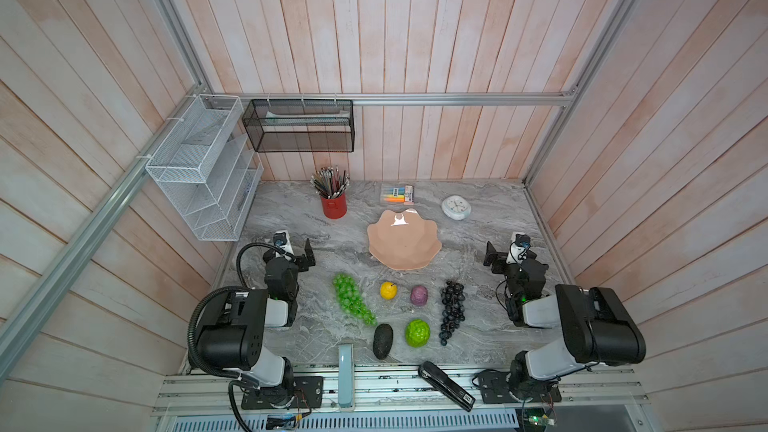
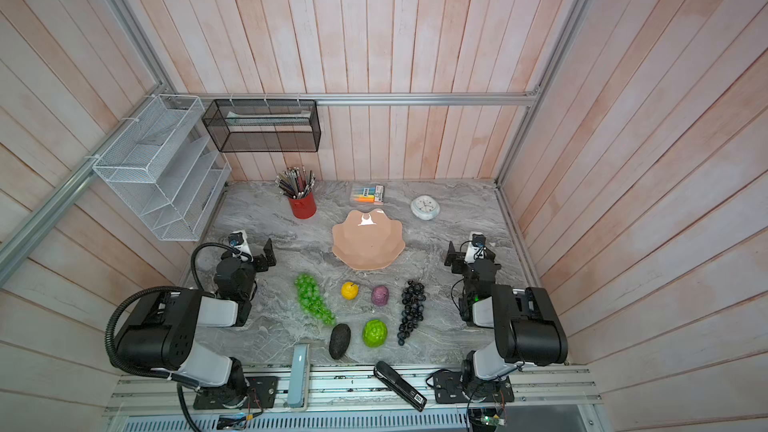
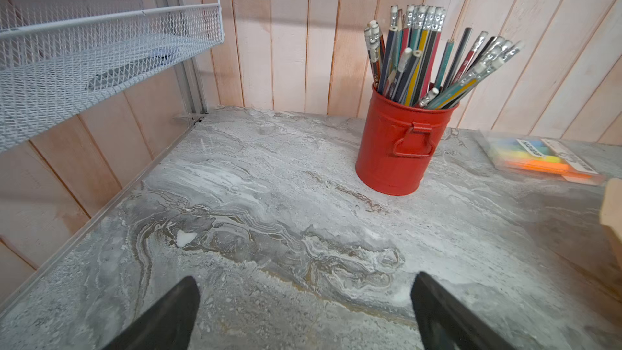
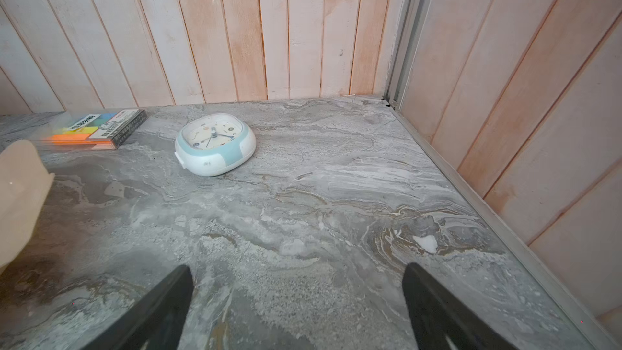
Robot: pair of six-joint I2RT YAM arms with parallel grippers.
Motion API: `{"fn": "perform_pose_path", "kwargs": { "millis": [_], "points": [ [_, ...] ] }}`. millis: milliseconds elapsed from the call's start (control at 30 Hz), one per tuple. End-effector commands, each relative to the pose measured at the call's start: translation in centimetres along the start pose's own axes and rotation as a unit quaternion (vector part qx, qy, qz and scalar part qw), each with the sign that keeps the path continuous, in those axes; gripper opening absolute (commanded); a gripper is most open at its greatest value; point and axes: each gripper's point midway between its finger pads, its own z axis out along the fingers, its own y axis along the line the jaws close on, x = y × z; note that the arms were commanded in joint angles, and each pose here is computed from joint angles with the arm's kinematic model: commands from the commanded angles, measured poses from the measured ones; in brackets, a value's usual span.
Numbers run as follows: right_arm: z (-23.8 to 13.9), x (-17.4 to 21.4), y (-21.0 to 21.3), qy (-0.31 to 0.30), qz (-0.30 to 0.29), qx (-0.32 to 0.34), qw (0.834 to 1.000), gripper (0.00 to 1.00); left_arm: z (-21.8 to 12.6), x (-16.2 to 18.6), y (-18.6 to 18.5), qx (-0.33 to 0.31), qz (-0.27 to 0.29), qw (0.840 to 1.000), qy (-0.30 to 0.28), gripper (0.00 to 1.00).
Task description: Place and organize the fake fruits in the fruit bowl
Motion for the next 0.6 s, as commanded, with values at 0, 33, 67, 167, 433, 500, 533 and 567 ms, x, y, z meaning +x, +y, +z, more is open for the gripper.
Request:
{"fn": "perform_pose_path", "kwargs": {
  "millis": [0,33,67,167,433,500,533,567],
  "points": [
    [0.17,-1.22,-0.01,-0.018,-0.001,0.004,1.000,0.98,-0.02,-0.83,-0.15,0.002,0.004,1.000,-0.016,1.00],
    [0.18,-1.24,-0.01,-0.018,-0.001,0.004,1.000,0.98,-0.02,-0.85,-0.17,0.002,0.004,1.000,-0.016,1.00],
    [0.18,-1.22,-0.03,-0.018,0.000,0.005,1.000,0.98,-0.04,-0.79,-0.17,0.002,0.005,1.000,-0.015,1.00],
    [0.18,-1.26,-0.01,-0.019,-0.001,0.004,1.000,0.98,-0.04,-0.81,-0.16,0.002,0.005,1.000,-0.016,1.00],
    [0.19,-1.22,-0.01,-0.018,-0.001,0.004,1.000,0.98,-0.02,-0.85,-0.15,0.002,0.004,1.000,-0.016,1.00],
    [0.16,-1.13,-0.03,-0.016,0.001,0.005,1.000,0.98,-0.03,-0.80,-0.16,0.002,0.004,1.000,-0.015,1.00],
    [0.20,-1.20,-0.09,-0.017,0.001,0.006,1.000,0.98,-0.05,-0.77,-0.15,0.002,0.004,1.000,-0.015,1.00],
    [0.21,-1.13,-0.13,-0.015,0.002,0.007,1.000,0.98,0.01,-0.83,-0.16,0.003,0.004,1.000,-0.016,1.00]
  ]
}}
